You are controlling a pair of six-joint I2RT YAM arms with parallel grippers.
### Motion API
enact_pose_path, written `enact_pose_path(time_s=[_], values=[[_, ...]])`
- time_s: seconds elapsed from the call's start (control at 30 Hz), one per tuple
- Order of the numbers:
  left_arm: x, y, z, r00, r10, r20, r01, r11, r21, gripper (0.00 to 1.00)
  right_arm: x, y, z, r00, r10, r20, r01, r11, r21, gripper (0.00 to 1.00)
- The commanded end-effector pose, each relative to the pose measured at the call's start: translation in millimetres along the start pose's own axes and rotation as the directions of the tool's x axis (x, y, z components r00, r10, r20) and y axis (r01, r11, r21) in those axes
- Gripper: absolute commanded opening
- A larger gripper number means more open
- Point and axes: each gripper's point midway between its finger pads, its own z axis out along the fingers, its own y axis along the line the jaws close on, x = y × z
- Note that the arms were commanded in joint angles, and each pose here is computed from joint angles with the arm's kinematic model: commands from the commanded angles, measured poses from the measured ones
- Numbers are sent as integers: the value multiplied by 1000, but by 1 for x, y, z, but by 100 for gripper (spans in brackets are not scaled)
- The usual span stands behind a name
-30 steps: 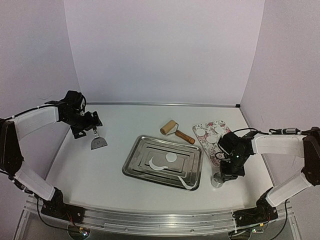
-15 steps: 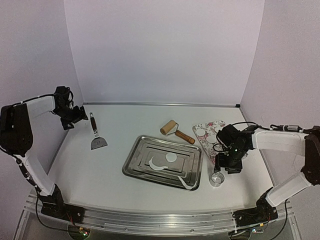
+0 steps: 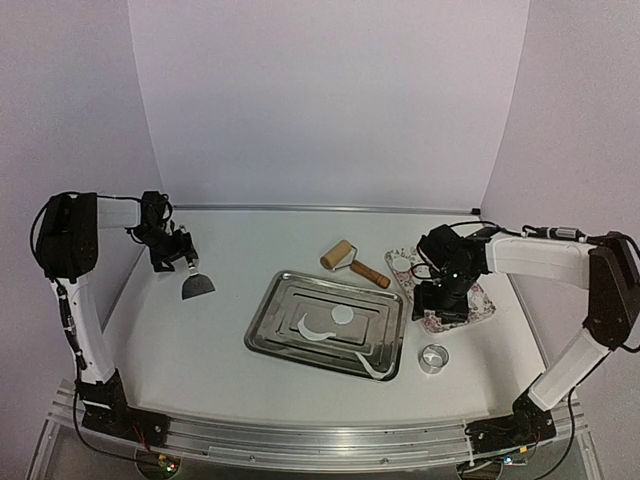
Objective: Roll out the dumpling wrappers from the dough
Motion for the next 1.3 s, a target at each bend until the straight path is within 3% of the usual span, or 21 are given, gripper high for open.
enact_pose_path(time_s=[0.0,0.1,0.37,0.43,0.63,0.73,0.87,1.1,1.27], values=[[-17,-32,12,995,93,26,-93,995,29,78,-12,5,-2,1000,-16,8,16,1000,16,72],[-15,-38,20,994,111,21,-111,994,16,62,-14,6,-1,1000,-16,8,16,1000,18,71],[-1,-31,29,993,118,9,-117,988,-97,9,-25,14,-7,999,-33,27,33,999,11,71],[-2,-35,24,991,130,26,-127,988,-88,1,-29,19,-12,999,-42,33,42,999,-2,71],[-3,-96,-22,947,291,137,-305,948,92,0,-54,56,-44,991,-112,79,121,984,-129,71],[25,-150,-55,895,418,153,-445,843,302,0,-57,95,-62,978,-201,64,211,933,-293,76],[90,-202,-85,836,539,104,-514,701,495,0,-50,136,-78,955,-296,32,276,838,-471,77],[228,-260,-118,737,674,-55,-417,517,748,0,-40,182,-106,943,-332,20,268,723,-637,75],[279,-293,-143,707,704,-61,-368,441,819,0,-39,207,-123,955,-294,45,237,660,-713,66]])
